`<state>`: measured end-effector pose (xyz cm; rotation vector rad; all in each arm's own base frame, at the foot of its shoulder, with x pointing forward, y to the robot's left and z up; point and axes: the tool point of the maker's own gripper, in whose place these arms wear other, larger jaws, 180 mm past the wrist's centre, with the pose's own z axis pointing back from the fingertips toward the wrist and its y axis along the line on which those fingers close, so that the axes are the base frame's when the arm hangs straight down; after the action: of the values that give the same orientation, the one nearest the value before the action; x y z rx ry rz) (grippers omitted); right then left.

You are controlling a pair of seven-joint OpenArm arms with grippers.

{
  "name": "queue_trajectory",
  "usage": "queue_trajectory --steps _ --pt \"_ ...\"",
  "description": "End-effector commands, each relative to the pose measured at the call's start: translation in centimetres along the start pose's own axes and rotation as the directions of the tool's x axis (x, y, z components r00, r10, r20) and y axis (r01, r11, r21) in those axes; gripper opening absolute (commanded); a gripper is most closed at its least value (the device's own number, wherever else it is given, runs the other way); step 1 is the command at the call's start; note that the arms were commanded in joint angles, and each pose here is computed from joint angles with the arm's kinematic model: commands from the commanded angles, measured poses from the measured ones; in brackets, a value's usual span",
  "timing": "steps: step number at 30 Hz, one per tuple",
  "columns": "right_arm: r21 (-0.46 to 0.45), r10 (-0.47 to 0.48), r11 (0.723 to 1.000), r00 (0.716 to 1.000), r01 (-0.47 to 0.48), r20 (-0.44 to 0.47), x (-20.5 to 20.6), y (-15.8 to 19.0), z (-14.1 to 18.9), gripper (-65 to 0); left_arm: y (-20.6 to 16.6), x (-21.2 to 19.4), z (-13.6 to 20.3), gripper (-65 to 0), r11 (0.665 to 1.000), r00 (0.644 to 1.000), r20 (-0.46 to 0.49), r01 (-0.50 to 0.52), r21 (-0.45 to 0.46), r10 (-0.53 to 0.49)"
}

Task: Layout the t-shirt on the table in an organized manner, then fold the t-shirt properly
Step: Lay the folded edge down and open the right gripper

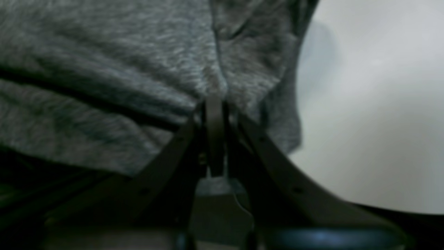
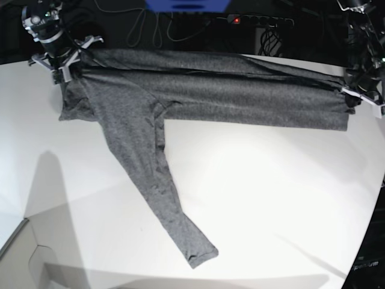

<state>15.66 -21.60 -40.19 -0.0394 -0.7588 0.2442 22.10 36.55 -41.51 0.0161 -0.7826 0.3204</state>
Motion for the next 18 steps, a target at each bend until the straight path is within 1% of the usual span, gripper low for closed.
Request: queue_trajectory --steps 1,3,4,6,9,11,14,18 --pt "-0.001 0.011 1.0 0.999 -0.011 0.035 0.9 -0.1 0.4 -65.0 0.4 1.4 0.4 -51.0 1.0 0.999 0.038 0.017 0.007 -0.017" --pt "0.005 0.013 1.0 0.999 -0.013 0.038 1.0 0.1 0.3 -64.9 0.5 1.4 0.5 -44.2 1.0 0.999 0.041 0.014 0.009 -0.014" --pt "0.005 0.014 1.0 0.999 -0.014 0.035 0.9 0.1 0.4 -63.0 0.5 1.4 0.5 -41.5 1.0 0.999 0.041 0.014 0.009 -0.014" --pt "0.004 0.014 1.0 0.999 -0.014 0.037 1.0 0.1 0.3 -56.0 0.6 1.4 0.5 -38.4 1.0 0.999 0.04 0.014 0.01 -0.015" --pt "0.005 0.014 1.0 0.999 -0.014 0.035 0.9 0.1 0.4 -45.1 0.6 1.5 0.5 -38.3 1.0 0.999 0.041 0.016 0.011 -0.016" --pt "-0.008 0.015 1.0 0.999 -0.015 0.037 1.0 -0.3 0.6 -39.9 0.5 1.6 0.5 -38.0 1.0 0.999 0.045 0.014 0.008 -0.014" --pt "-0.052 0.029 0.998 0.997 -0.026 0.065 2.1 -1.6 1.4 -36.8 0.6 1.6 0.6 -37.9 1.0 0.999 0.046 0.013 0.009 -0.014" --pt "-0.118 0.047 0.992 0.993 -0.034 0.108 3.8 -3.4 2.7 -36.6 0.6 1.6 0.6 -37.9 1.0 0.999 0.045 0.012 0.008 -0.013"
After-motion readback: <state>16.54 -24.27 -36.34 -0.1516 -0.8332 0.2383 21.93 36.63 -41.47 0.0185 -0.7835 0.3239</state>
